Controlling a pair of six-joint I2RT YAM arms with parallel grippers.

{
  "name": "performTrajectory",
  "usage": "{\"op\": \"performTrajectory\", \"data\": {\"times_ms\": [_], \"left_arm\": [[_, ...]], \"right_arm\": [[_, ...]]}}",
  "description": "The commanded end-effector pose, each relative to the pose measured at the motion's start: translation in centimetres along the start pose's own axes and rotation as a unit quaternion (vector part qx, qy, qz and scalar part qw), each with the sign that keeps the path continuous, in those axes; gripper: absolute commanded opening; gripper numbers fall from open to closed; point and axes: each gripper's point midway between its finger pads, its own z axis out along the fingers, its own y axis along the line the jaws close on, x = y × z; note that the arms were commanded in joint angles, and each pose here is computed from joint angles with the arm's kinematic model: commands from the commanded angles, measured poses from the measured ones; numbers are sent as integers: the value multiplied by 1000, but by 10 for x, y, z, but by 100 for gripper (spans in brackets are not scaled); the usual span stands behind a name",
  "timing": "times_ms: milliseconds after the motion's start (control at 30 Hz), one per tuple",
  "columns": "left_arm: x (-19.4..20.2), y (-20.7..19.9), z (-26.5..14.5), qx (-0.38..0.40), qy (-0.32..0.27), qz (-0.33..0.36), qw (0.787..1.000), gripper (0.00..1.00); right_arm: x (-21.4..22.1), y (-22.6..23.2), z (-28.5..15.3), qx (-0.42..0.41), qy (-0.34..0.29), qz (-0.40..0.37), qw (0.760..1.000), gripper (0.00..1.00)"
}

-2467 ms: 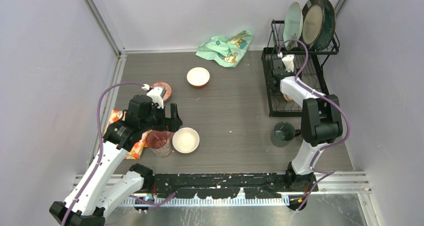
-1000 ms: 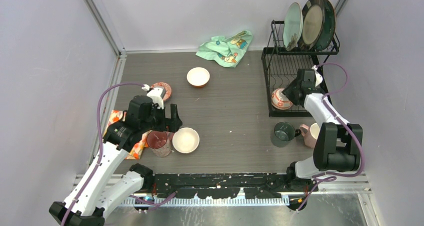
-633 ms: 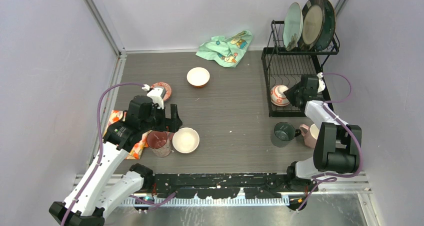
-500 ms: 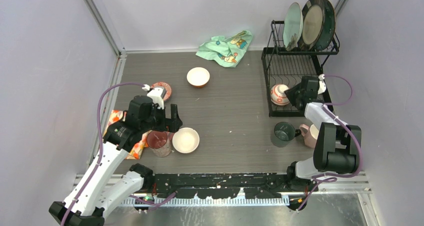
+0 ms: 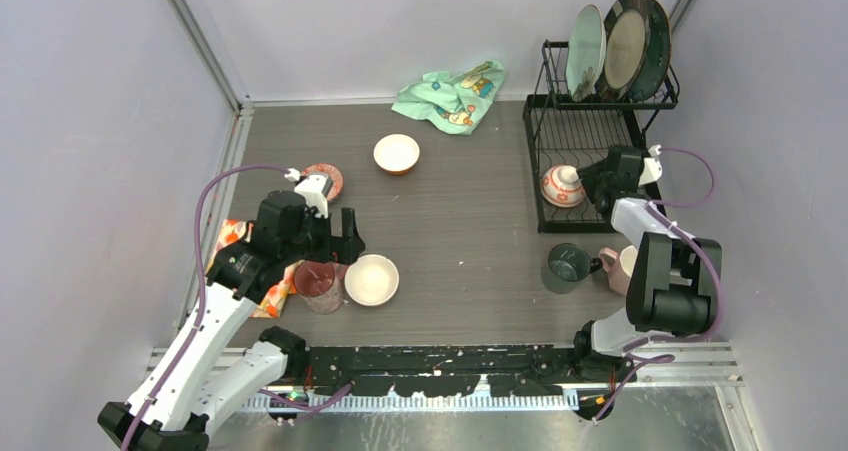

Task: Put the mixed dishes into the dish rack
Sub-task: Move the bowl to the dish rack.

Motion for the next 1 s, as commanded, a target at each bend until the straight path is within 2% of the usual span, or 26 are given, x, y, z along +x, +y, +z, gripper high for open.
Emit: {"op": "performTrajectory", "data": {"times_ms": [0, 167, 500, 600, 700, 833, 967], "left_arm": [[-11, -1, -1, 3, -26, 13, 1000, 100], [-10, -3, 0, 6, -24, 13, 1000, 100], [-9, -3, 0, 8, -22, 14, 1000, 100], [-9, -3, 0, 7, -22, 14, 1000, 100], [-9, -3, 1, 7, -21, 14, 1000, 100], [-8, -3, 3, 7, -17, 14, 1000, 100], [-7, -2, 6, 6, -12, 14, 1000, 100]], "right_arm": [[-24, 10, -17, 4, -35, 38, 999, 51], [-12, -7, -31, 41, -10, 58, 997, 61], [18, 4, -22, -2, 49, 126, 991, 65], [20, 4, -16, -5, 49, 141, 989, 69], [27, 7, -12, -18, 61, 153, 986, 70], [25, 8, -4, -33, 48, 166, 984, 69], [22, 12, 8, -48, 36, 175, 983, 64]]}}
